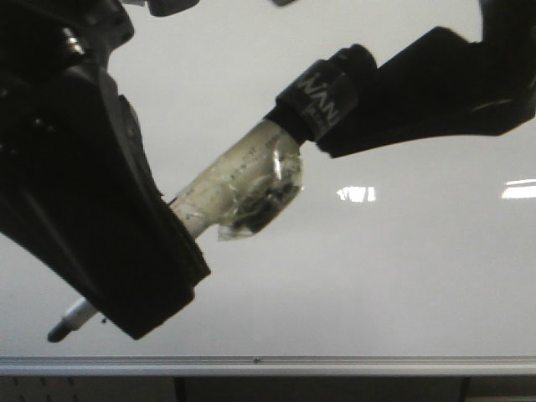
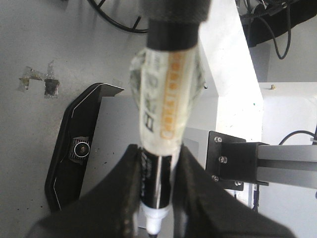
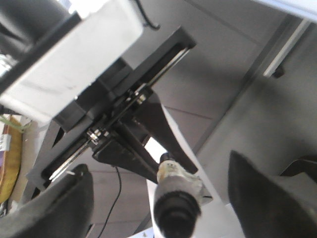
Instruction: Write number 1 on whiteboard
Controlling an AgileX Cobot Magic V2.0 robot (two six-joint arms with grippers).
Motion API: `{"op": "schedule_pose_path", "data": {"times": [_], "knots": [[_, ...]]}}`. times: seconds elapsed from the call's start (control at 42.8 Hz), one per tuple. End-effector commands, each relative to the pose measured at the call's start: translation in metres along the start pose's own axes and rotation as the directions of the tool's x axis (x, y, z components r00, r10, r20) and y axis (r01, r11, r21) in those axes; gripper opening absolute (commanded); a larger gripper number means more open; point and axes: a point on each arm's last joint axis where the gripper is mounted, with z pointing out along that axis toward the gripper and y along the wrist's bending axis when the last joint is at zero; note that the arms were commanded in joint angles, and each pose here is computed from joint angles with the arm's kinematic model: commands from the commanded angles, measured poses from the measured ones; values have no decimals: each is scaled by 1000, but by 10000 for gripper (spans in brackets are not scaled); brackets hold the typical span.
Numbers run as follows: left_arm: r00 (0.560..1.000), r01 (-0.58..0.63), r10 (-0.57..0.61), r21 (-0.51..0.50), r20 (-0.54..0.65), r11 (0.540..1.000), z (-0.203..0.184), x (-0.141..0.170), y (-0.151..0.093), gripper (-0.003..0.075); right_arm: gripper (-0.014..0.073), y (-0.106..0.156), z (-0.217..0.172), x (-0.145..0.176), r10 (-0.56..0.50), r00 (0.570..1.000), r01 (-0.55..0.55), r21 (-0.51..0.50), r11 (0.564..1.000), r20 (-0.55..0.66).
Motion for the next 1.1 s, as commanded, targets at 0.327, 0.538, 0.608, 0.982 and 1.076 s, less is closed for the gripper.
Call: {"op": "schedule_pose_path", "data": {"times": [0.327,0.538,0.608,0.982,1.076], "knots": [[998,-31,28,57,52,998,-11,-8,-17,-20,469,16,4,-1,-16,998,7,-141,990,-64],[998,-31,28,55,55,998,-11,-9,-17,-20,218,17,4,-1,-16,998,6,-145,989,-68],[998,-29,25,59,61,998,-11,-9,-17,-20,137,16,4,-1,-17,998,8,-140,990,-62],[995,-19,12,63,100,998,-11,-13,-17,92,-62,10,4,-9,-32,999,33,-71,997,19],[994,-15,9,55,106,998,-12,-13,-16,281,-62,7,4,-13,-42,997,44,-19,999,70]]}}
